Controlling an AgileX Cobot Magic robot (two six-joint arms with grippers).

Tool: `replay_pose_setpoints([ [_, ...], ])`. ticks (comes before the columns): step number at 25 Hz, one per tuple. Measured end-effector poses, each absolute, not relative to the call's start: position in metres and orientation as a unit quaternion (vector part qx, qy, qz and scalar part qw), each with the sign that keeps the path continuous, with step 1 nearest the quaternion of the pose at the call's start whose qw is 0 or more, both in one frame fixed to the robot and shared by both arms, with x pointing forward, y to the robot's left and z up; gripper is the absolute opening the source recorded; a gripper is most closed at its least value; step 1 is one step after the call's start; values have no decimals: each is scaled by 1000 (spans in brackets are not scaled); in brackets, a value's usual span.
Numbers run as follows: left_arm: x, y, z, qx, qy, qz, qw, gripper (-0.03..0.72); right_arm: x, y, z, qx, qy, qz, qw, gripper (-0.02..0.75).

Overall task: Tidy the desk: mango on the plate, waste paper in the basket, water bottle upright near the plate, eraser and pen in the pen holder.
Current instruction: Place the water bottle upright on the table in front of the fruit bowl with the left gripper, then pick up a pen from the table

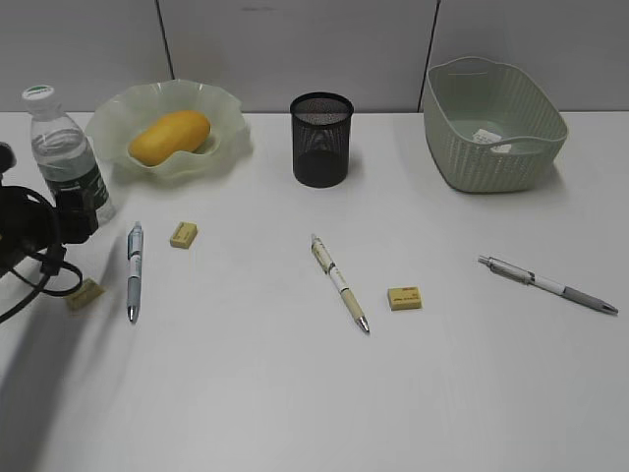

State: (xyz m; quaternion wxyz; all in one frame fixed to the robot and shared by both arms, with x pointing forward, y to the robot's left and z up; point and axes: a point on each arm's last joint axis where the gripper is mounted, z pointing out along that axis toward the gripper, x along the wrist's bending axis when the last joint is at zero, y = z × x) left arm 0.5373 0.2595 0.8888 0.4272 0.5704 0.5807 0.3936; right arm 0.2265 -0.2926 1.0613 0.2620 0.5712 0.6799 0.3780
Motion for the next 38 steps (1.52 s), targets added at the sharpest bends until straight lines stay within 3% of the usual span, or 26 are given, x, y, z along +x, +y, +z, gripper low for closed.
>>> replay_pose_setpoints([
  [8,512,255,954,618,572,343,417,634,236,-291,1067,566,670,393,275,487],
  [19,480,253,1001,730,635,143,211,568,331,-279,1072,590,681,351,254,487],
  [26,469,250,1028,748,648,49,136,509,417,-267,1037,615,711,271,209,487],
  [32,451,252,1037,755,647,17,105,457,481,-259,1028,604,762,174,159,487],
  [38,432,256,1057,756,643,29,121,452,530,-252,1022,586,796,103,108,487],
])
